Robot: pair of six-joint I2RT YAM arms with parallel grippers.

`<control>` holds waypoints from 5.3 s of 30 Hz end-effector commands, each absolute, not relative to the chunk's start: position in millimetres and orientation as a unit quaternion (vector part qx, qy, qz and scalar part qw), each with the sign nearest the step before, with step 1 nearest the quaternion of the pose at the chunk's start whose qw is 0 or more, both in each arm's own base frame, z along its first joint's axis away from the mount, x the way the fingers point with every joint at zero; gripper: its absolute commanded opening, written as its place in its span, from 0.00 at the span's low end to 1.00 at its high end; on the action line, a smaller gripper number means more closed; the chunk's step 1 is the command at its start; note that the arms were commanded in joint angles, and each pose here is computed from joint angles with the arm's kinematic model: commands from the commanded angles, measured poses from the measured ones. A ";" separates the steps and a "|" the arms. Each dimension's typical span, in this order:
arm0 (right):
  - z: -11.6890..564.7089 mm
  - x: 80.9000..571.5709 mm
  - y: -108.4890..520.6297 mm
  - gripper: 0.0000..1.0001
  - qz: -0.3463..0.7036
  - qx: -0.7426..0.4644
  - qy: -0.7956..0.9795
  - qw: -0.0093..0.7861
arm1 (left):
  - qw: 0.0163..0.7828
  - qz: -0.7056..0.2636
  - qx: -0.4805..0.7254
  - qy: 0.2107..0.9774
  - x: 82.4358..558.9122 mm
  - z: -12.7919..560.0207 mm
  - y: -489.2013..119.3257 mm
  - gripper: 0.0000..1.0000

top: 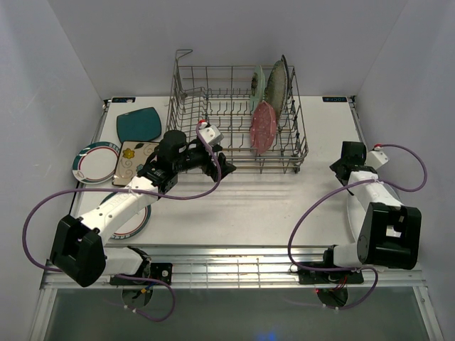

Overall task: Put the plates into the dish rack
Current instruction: Move the plate to the center of the board.

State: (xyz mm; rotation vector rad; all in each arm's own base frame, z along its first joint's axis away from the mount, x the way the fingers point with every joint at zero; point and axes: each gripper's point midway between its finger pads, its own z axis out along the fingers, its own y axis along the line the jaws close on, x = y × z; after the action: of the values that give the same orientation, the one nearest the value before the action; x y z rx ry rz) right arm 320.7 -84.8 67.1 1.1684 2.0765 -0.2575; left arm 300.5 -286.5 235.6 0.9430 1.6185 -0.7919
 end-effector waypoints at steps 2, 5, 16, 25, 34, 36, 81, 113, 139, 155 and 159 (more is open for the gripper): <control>95.7 317.5 -96.6 0.82 -0.130 0.455 0.793 0.382 | 0.528 -0.332 0.402 0.670 300.6 237.4 -289.4 0.98; 91.4 310.5 -98.0 0.82 -0.136 0.459 0.792 0.379 | 0.528 -0.333 0.403 0.669 300.6 238.2 -290.0 0.98; 45.5 299.0 -93.1 0.78 -0.147 0.464 0.811 0.325 | 0.528 -0.337 0.404 0.667 297.5 240.2 -289.5 0.98; 42.5 290.2 -96.4 0.65 -0.162 0.467 0.809 0.319 | 0.529 -0.335 0.406 0.665 296.9 240.9 -288.9 0.98; 42.9 269.0 -105.2 0.56 -0.209 0.476 0.804 0.290 | 0.528 -0.338 0.408 0.664 294.7 240.0 -288.8 0.98; 48.9 264.8 -110.9 0.55 -0.231 0.485 0.792 0.291 | 0.528 -0.339 0.409 0.663 294.2 241.4 -289.1 0.98; 64.7 285.3 14.8 0.08 -0.175 0.320 0.867 0.339 | 0.539 -0.335 0.412 0.654 289.7 250.5 -285.2 0.98; 55.3 236.2 176.3 0.08 -0.050 0.047 0.900 0.430 | 0.645 -0.216 0.259 0.686 340.5 294.7 -224.5 0.98; 38.2 185.9 340.9 0.08 0.033 -0.251 0.850 0.462 | 0.682 -0.178 0.136 0.696 363.2 337.0 -144.9 0.98; 40.2 165.0 358.7 0.54 0.110 -0.382 0.788 0.471 | 0.673 -0.185 0.148 0.701 364.3 330.5 -149.4 0.98; 49.4 168.8 355.4 0.75 0.083 -0.380 0.783 0.485 | 0.673 -0.185 0.149 0.700 364.0 330.5 -149.8 0.98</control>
State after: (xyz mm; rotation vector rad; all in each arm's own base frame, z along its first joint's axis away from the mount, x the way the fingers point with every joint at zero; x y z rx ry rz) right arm 170.7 345.8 31.7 -0.9222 1.9542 0.1754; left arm 365.6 -149.6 310.9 0.3318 1.6145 -0.4050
